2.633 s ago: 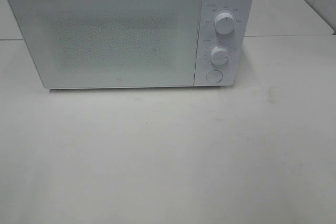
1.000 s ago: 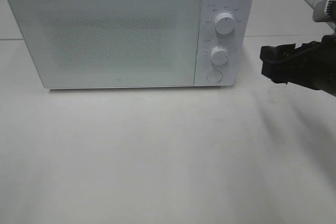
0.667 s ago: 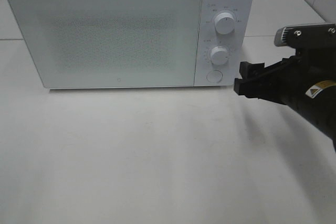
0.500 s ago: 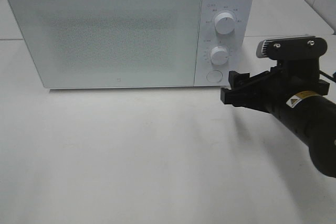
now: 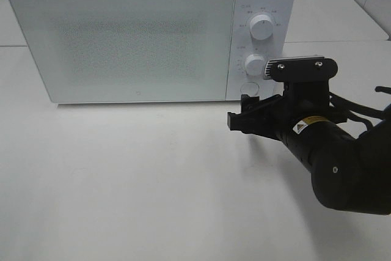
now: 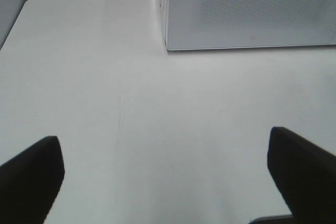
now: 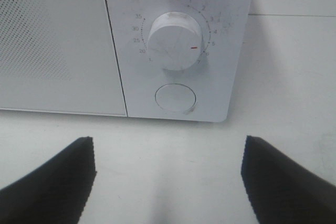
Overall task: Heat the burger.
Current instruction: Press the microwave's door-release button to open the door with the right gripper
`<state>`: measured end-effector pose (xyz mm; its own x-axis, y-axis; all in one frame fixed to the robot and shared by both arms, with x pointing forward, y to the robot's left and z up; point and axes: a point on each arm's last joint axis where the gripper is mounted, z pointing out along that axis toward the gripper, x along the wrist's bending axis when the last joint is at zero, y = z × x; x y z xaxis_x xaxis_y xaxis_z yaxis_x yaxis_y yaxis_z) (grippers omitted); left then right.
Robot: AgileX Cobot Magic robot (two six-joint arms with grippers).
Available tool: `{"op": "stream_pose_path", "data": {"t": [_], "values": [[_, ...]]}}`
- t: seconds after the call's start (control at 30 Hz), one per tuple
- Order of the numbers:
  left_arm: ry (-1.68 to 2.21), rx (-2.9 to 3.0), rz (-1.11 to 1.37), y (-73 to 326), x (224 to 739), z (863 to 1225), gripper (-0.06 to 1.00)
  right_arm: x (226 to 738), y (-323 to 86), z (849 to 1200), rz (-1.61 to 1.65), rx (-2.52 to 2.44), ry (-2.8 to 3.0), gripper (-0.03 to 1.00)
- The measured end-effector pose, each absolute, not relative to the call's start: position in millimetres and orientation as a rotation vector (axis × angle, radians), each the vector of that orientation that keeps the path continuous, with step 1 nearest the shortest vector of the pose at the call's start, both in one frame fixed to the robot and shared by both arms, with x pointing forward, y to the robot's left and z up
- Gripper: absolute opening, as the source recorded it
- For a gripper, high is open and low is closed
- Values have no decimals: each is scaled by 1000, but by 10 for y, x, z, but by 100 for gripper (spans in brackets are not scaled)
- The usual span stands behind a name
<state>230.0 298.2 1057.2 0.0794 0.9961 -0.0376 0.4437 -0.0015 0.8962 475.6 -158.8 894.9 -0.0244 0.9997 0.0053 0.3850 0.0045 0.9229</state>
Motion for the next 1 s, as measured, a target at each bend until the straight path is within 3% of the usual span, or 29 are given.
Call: {"op": "stream_pose_path", "data": {"t": [0.3,0.67,0.87,0.93,0.97,1.0], "values": [[1477,1562,877,2982,2300,10572,97,4750,-1584,8936,1143,1709,1367,72],[1477,1562,877,2982,2300,10572,97,4747,-1583,8929,1471,2247,805,59],[1477,1562,877,2982,2300,10572,97,4747,-1583,8929,1619,2487,411,42],[1477,1562,877,2982,2300,10572,97,4747,-1583,8929,1664,2561,257,29],[1477,1562,877,2982,2300,10572,97,4747,-1583,8929,1664,2561,257,29],[1477,1562,877,2982,2300,10572,97,4747,-1583,8929,1684,2595,180,20]]}}
